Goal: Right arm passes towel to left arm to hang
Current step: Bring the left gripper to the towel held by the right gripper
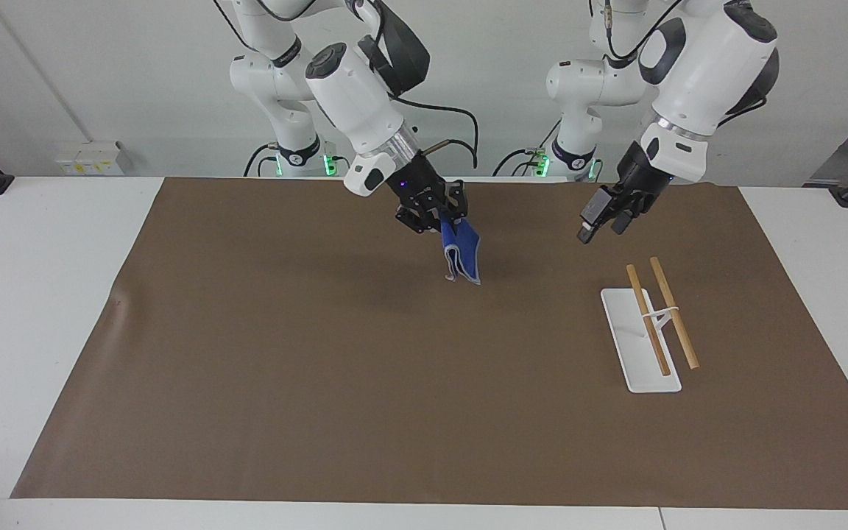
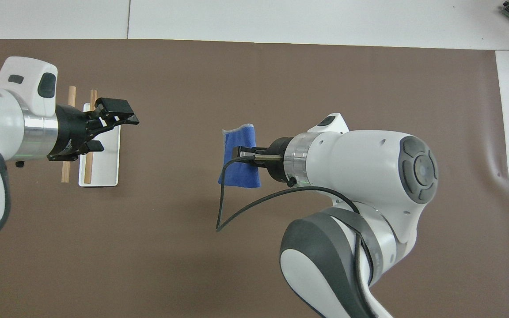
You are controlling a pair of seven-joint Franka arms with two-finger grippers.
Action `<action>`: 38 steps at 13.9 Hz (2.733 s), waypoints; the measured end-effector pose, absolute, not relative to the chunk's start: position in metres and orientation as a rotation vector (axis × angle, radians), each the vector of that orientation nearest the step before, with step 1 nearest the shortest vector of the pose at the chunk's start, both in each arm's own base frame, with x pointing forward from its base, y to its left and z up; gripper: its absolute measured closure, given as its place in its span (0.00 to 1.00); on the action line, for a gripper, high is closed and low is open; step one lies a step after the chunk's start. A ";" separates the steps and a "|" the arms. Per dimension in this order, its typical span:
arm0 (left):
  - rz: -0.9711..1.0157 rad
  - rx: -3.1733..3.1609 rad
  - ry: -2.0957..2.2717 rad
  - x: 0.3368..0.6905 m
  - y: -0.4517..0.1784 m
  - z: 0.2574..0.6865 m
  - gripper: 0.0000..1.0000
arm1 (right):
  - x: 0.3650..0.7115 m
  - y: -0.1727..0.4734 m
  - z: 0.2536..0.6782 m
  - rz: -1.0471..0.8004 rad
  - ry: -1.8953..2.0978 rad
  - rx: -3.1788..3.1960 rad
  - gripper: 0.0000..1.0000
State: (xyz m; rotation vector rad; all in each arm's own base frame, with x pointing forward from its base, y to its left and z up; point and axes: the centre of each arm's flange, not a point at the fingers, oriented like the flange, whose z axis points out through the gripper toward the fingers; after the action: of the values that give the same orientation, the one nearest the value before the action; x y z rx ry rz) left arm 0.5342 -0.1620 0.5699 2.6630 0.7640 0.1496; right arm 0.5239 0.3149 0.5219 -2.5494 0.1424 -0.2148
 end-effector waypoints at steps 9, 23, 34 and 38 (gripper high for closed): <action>0.091 2.256 1.299 0.503 -0.230 0.509 0.00 | 0.528 0.308 0.522 -0.220 0.161 -2.547 0.88; -0.044 2.139 1.474 0.475 -0.309 0.472 0.00 | 0.528 0.308 0.522 -0.220 0.161 -2.547 0.88; -0.068 2.060 1.549 0.469 -0.317 0.471 0.00 | 0.528 0.308 0.522 -0.219 0.162 -2.547 0.88; -0.031 1.956 1.542 0.473 -0.320 0.480 0.00 | 0.528 0.308 0.522 -0.219 0.162 -2.547 0.88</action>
State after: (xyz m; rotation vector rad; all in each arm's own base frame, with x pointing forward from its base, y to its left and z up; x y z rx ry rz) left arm 0.4728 -0.3202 0.4800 1.9563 1.5423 -0.0309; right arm 0.5282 0.3078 0.5224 -2.5468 0.1615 -0.2191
